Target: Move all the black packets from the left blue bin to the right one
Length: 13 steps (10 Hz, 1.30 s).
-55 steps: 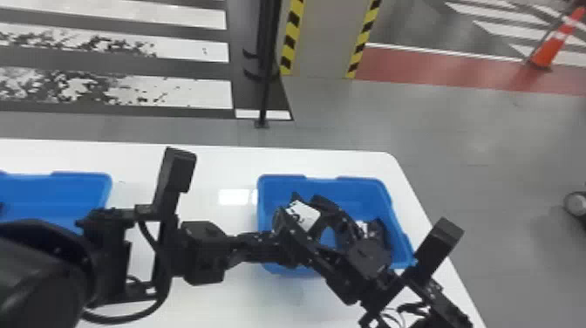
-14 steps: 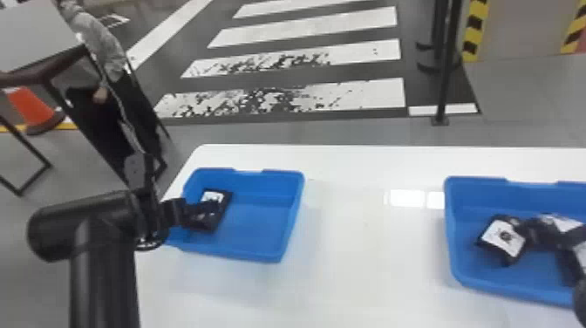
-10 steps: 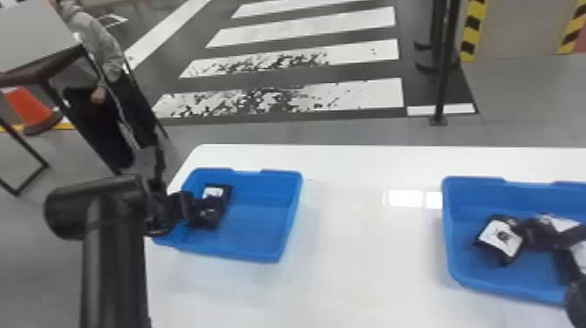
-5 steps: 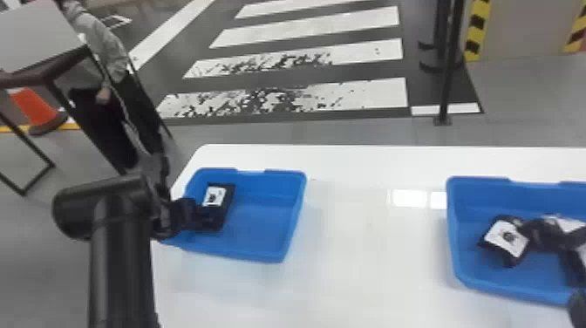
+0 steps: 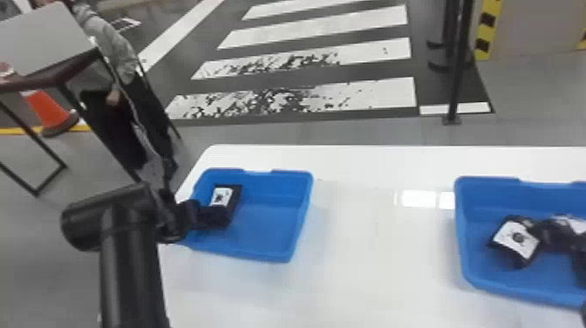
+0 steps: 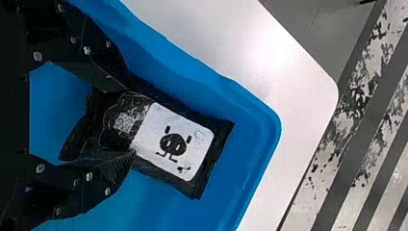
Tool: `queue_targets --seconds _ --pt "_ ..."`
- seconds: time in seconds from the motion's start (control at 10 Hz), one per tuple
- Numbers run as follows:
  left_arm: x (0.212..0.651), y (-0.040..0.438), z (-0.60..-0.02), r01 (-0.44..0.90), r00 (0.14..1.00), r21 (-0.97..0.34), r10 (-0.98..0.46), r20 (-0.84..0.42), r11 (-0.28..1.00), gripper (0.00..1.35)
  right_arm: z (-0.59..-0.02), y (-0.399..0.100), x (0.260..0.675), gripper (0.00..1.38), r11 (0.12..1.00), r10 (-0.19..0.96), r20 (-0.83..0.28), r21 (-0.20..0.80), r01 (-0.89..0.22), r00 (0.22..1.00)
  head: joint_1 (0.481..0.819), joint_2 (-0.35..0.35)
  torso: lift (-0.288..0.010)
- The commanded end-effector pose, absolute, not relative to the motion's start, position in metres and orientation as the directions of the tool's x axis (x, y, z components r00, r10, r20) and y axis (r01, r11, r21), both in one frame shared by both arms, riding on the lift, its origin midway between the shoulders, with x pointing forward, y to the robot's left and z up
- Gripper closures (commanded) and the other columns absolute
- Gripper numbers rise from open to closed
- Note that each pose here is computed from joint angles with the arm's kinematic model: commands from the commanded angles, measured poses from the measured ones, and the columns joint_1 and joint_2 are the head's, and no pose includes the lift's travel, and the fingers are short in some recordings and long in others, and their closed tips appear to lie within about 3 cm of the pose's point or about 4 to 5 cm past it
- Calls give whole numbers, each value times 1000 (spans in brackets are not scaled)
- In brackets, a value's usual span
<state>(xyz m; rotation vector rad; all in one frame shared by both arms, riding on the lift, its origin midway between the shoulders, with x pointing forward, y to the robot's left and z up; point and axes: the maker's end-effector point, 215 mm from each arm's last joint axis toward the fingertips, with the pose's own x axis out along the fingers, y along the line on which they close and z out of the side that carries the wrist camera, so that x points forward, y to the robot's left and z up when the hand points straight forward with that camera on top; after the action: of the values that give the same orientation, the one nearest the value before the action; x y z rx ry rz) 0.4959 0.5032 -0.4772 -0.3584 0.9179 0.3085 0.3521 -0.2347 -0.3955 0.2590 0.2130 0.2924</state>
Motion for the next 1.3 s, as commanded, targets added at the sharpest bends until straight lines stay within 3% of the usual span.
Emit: queue_targets --seconds 0.0,0.1,0.2,0.3,0.5,0.9,1.2 --pt "498 507 -472 -408 568 -152 120 -814 900 730 -396 -234 352 142 924 311 -171 284 -256 935 695 344 -144" --pt "503 508 -468 -390 557 -114 135 -820 914 818 -397 -234 353 142 924 312 -170 284 -257 935 695 346 -144" --pt "508 505 -466 -361 555 -89 137 -820 928 825 -396 -234 353 142 923 314 -170 284 -258 934 695 349 -144" --pt "509 502 -466 -346 549 -71 140 -824 936 1010 -397 -234 353 142 923 314 -172 285 -258 934 695 346 -144" --pt "517 495 -466 -311 588 -87 120 -800 947 1202 -398 -233 352 144 921 318 -174 292 -260 932 695 340 -144" --pt "506 424 -380 -87 778 -105 2 -629 991 1204 -382 -229 355 142 917 330 -147 286 -279 933 695 287 -144" --pt "501 286 -345 233 800 -166 -286 -527 958 1204 -344 -201 367 142 881 406 -78 298 -367 911 695 205 -144"
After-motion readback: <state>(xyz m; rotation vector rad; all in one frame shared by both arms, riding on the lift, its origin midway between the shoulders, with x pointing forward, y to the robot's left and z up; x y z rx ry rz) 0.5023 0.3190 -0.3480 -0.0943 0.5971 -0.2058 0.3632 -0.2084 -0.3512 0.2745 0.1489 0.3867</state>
